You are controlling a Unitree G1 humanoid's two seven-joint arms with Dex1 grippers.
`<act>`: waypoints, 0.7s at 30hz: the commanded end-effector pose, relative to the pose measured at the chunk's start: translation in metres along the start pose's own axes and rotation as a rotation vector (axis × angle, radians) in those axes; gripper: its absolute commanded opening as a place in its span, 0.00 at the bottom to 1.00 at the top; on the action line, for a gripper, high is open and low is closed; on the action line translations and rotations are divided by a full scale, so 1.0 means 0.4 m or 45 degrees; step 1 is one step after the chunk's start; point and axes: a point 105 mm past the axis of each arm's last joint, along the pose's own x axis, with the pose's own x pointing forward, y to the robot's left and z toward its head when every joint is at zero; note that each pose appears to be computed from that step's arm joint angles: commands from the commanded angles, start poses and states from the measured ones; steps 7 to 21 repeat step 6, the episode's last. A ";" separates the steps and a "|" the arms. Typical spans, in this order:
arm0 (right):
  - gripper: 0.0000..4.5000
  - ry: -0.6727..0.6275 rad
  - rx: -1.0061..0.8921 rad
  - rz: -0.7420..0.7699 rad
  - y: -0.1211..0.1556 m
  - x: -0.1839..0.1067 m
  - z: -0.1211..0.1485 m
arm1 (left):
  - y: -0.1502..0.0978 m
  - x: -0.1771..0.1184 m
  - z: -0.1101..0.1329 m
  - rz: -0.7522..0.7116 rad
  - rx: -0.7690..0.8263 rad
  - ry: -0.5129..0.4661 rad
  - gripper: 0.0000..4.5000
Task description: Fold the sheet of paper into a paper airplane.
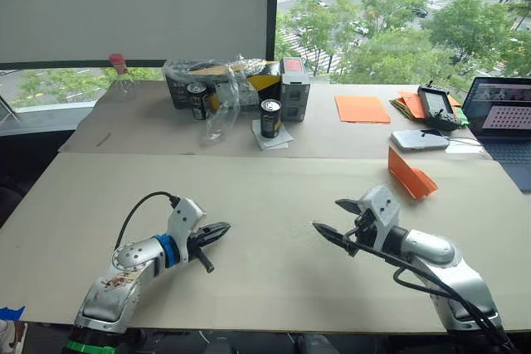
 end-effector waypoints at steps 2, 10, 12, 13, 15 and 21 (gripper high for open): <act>0.99 -0.059 -0.027 -0.050 -0.008 -0.001 0.006 | 0.002 -0.007 0.011 0.053 0.092 -0.054 0.00; 0.99 -0.061 -0.014 -0.057 -0.007 0.004 -0.004 | 0.023 -0.003 0.008 0.098 0.049 -0.045 0.00; 0.99 -0.061 -0.014 -0.057 -0.007 0.004 -0.004 | 0.023 -0.003 0.008 0.098 0.049 -0.045 0.00; 0.99 -0.061 -0.014 -0.057 -0.007 0.004 -0.004 | 0.023 -0.003 0.008 0.098 0.049 -0.045 0.00; 0.99 -0.061 -0.014 -0.057 -0.007 0.004 -0.004 | 0.023 -0.003 0.008 0.098 0.049 -0.045 0.00; 0.99 -0.061 -0.014 -0.057 -0.007 0.004 -0.004 | 0.023 -0.003 0.008 0.098 0.049 -0.045 0.00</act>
